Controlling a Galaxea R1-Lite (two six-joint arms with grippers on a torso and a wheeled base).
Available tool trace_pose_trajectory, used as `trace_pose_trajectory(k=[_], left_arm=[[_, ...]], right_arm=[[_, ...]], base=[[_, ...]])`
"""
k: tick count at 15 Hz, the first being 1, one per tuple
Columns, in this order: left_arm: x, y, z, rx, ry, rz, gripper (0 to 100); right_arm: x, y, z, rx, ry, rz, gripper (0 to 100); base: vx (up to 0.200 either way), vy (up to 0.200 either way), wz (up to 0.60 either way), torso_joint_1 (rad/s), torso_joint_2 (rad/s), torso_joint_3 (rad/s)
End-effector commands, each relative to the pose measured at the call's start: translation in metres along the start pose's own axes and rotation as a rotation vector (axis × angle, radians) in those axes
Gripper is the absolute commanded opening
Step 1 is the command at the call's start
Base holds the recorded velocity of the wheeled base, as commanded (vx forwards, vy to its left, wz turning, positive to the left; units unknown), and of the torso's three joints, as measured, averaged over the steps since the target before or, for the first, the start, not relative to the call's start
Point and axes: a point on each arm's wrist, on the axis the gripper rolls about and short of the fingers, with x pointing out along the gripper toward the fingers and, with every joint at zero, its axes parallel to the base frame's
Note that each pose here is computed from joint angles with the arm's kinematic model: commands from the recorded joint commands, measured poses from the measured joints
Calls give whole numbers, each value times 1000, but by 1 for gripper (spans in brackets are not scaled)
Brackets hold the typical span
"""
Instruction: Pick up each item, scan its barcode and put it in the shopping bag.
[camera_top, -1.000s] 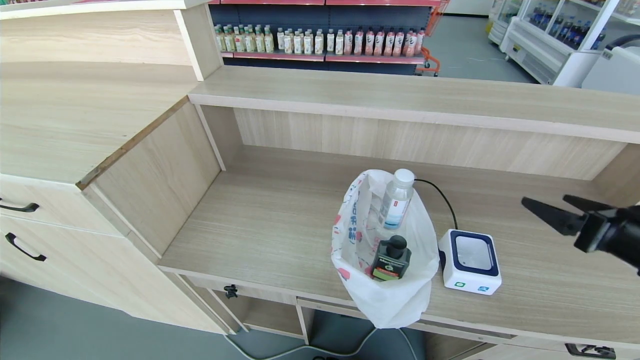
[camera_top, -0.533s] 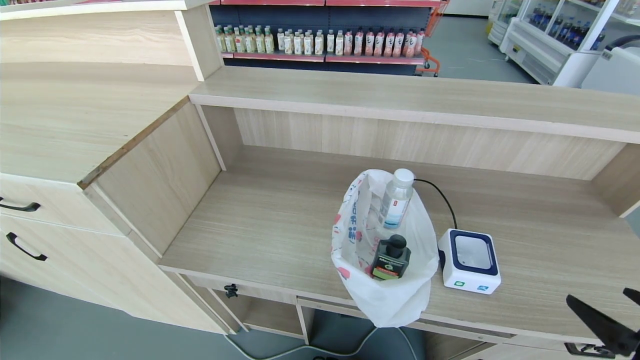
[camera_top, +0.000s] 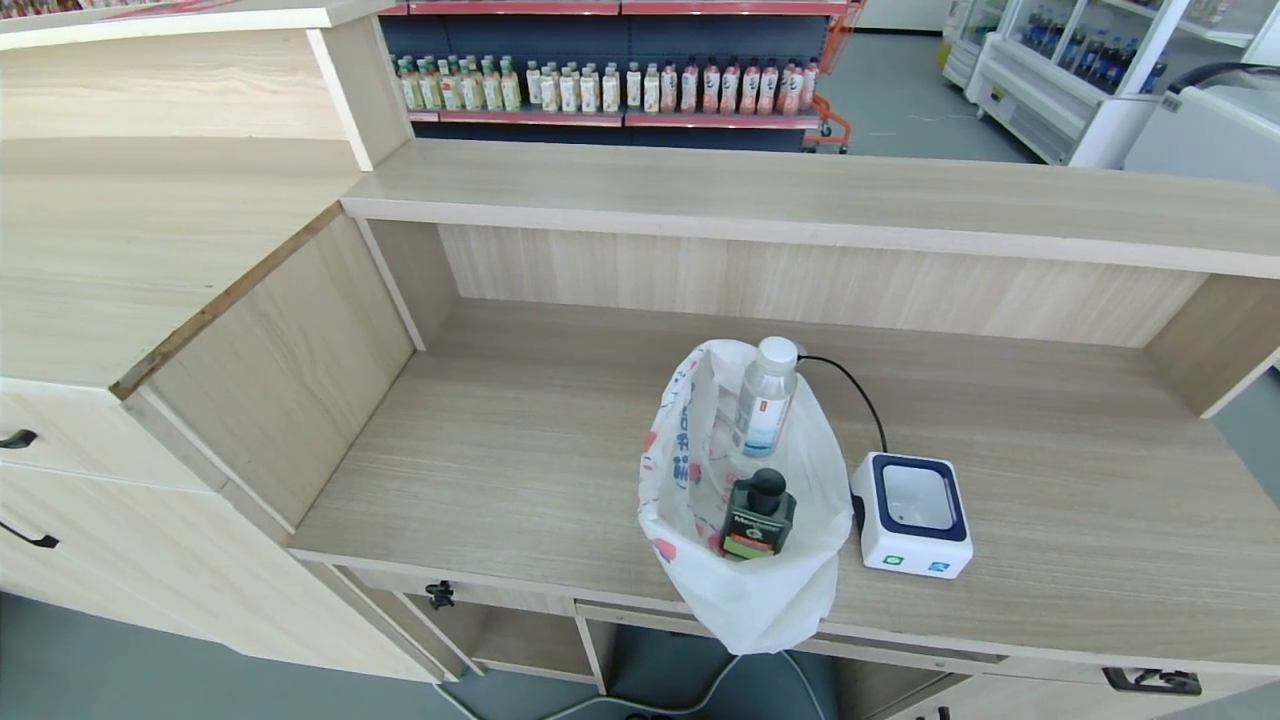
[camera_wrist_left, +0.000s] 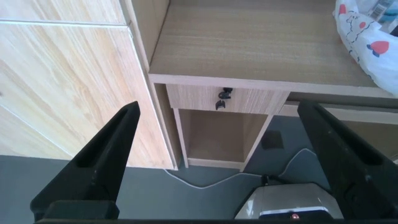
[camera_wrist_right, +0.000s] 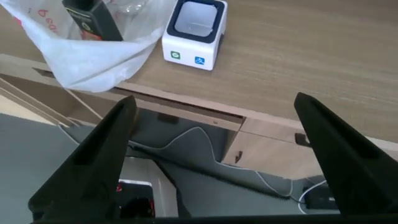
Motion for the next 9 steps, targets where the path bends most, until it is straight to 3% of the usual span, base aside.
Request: trace_pose_trajectory(k=[1,2,9], left_arm=[[0,0,0,0,0,1,100],[0,0,0,0,0,1,100],[0,0,0,0,1,1,100]], right_arm=[[-11,3,-4,-32,-91,-17,100],[-16,4,-9,-43,-128,-12,100],[-17,4,-11,19,-118,10,100]], base=[[0,0,0,0,0,0],[0,0,0,0,0,0],[0,0,0,0,0,0]])
